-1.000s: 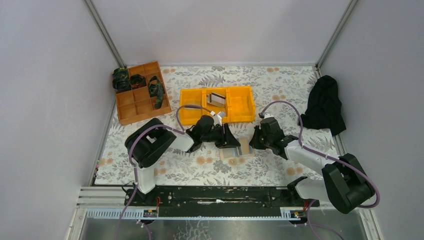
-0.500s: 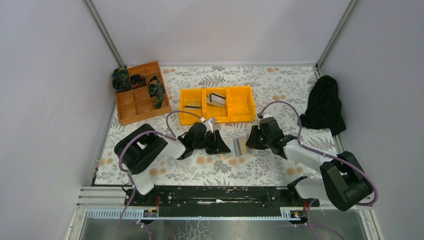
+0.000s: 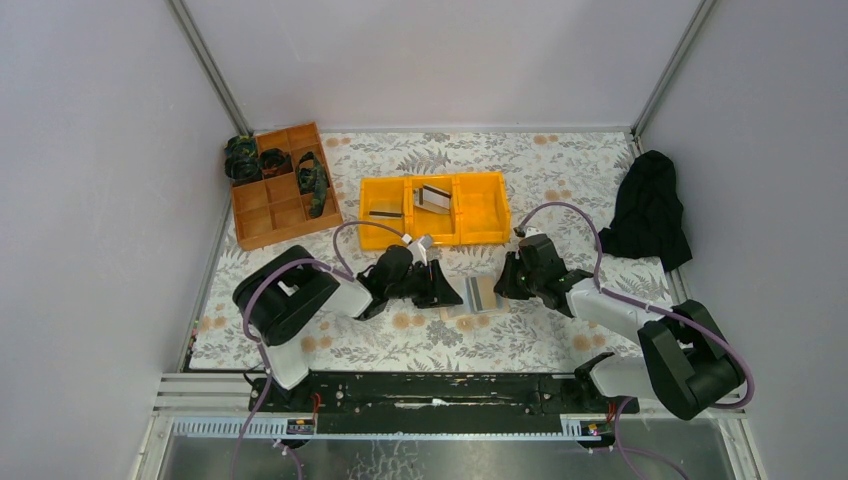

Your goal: Take the credit cards out of the card holder

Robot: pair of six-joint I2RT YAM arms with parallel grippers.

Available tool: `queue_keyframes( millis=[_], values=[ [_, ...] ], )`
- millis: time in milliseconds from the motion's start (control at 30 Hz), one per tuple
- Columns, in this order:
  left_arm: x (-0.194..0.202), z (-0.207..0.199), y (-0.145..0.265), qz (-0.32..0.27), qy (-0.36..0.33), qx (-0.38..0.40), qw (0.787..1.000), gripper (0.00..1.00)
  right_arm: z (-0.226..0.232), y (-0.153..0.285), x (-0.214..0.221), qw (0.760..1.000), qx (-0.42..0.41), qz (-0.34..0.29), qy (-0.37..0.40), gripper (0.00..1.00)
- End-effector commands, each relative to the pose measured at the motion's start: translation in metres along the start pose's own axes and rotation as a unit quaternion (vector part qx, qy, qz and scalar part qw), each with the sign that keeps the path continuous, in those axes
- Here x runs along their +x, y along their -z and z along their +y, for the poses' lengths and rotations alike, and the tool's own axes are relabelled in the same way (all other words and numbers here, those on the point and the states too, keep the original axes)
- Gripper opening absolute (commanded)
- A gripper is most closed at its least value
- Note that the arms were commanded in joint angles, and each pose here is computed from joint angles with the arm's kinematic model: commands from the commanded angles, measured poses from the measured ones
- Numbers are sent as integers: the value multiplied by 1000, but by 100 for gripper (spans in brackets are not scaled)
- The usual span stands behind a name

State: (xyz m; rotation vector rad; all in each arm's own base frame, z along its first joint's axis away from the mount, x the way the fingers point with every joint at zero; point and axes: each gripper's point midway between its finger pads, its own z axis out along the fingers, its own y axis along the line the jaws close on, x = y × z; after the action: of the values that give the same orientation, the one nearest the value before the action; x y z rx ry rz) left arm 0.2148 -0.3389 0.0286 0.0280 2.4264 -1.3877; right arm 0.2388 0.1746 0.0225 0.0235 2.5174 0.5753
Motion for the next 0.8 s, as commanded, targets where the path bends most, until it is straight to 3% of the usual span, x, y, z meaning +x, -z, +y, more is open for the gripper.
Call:
queue_keyframes(
  millis=[0,167,267,767],
  values=[
    [10,28,-5,12,9,-41,999,44,20,5,-14,999,-32,-13,6,14],
    [12,30,-7,16,12,-39,999,44,24,9,-17,999,-33,-19,11,9],
    [12,31,-8,17,13,-39,999,44,21,11,-18,999,-25,-21,13,1],
    [7,20,-2,8,6,-27,1000,44,24,35,-36,998,-6,-55,35,0]
  ],
)
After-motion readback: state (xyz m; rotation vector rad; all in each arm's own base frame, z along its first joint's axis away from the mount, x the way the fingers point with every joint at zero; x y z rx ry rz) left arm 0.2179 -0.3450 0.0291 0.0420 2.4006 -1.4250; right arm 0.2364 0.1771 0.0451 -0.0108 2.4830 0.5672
